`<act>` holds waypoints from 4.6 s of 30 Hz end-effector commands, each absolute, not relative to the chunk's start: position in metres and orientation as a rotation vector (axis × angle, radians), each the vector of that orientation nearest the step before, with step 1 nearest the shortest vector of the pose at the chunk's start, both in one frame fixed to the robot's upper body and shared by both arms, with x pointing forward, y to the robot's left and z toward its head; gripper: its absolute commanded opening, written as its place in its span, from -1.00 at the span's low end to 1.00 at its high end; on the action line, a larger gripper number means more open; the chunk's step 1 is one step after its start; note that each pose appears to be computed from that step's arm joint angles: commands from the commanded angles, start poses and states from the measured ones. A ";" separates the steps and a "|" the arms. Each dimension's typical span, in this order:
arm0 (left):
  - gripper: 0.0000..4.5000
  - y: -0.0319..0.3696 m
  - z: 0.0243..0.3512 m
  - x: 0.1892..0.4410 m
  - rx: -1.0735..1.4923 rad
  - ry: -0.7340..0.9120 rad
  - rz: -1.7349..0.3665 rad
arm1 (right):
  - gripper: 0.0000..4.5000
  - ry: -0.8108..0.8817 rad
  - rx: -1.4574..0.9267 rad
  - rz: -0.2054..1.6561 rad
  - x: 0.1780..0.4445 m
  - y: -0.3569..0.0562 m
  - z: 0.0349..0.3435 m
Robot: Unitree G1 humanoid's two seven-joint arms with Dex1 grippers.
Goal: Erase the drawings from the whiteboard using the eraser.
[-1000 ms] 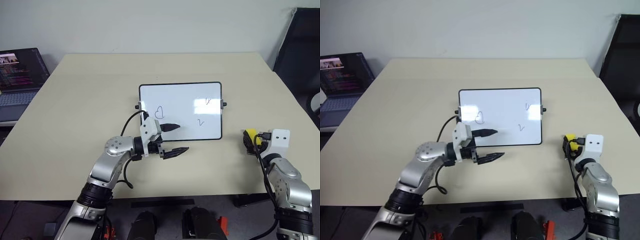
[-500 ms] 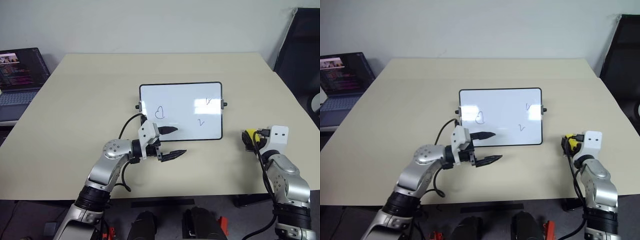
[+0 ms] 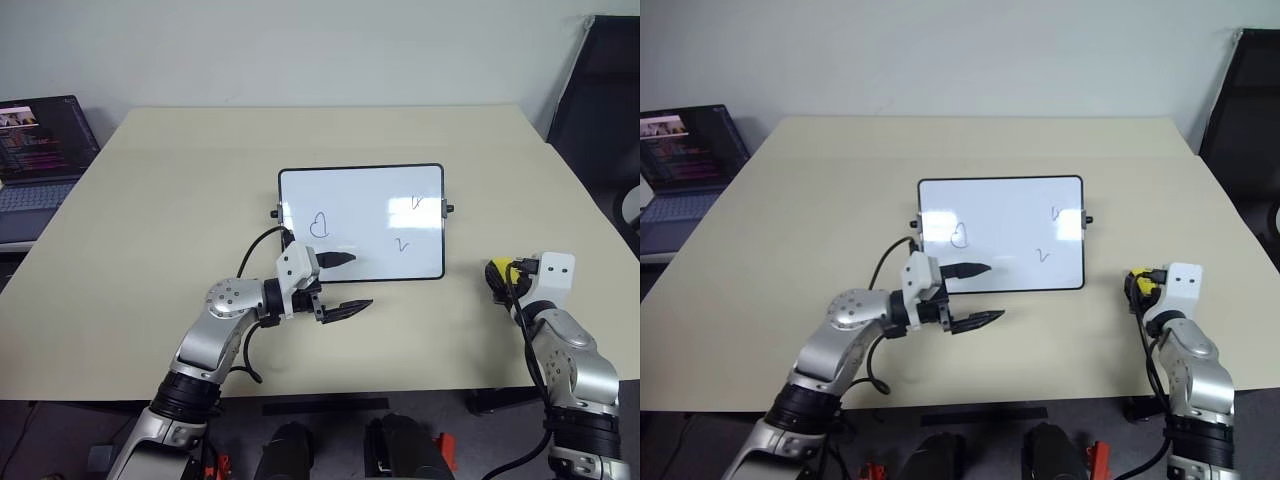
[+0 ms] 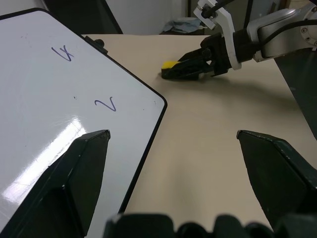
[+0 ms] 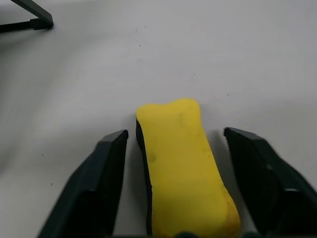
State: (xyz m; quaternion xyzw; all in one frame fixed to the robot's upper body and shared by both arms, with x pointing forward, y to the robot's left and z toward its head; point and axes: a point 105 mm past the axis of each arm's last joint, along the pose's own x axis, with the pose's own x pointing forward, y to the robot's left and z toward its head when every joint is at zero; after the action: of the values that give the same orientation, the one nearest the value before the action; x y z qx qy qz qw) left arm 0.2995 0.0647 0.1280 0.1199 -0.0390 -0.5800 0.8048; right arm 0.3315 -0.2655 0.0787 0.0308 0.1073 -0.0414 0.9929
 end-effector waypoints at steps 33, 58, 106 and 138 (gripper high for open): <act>1.00 0.057 0.141 0.336 0.356 -0.212 -0.855 | -0.46 -0.149 -0.120 0.195 0.365 -0.174 0.166; 1.00 0.066 0.145 0.338 0.382 -0.218 -0.831 | -0.46 -0.033 -0.178 0.289 0.380 -0.138 0.141; 1.00 0.063 0.144 0.341 0.380 -0.219 -0.848 | -0.46 -0.215 -0.208 0.319 0.349 -0.144 0.176; 1.00 0.070 0.131 0.320 0.392 -0.154 -0.830 | -0.46 -0.047 -0.430 0.434 0.365 -0.112 0.121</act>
State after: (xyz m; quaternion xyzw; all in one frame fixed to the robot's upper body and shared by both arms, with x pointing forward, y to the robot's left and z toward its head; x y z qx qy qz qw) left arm 0.3234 0.0726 0.1157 0.1820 -0.0443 -0.4034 0.8956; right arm 0.3621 -0.0934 0.1213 -0.2008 -0.0355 0.2486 0.9469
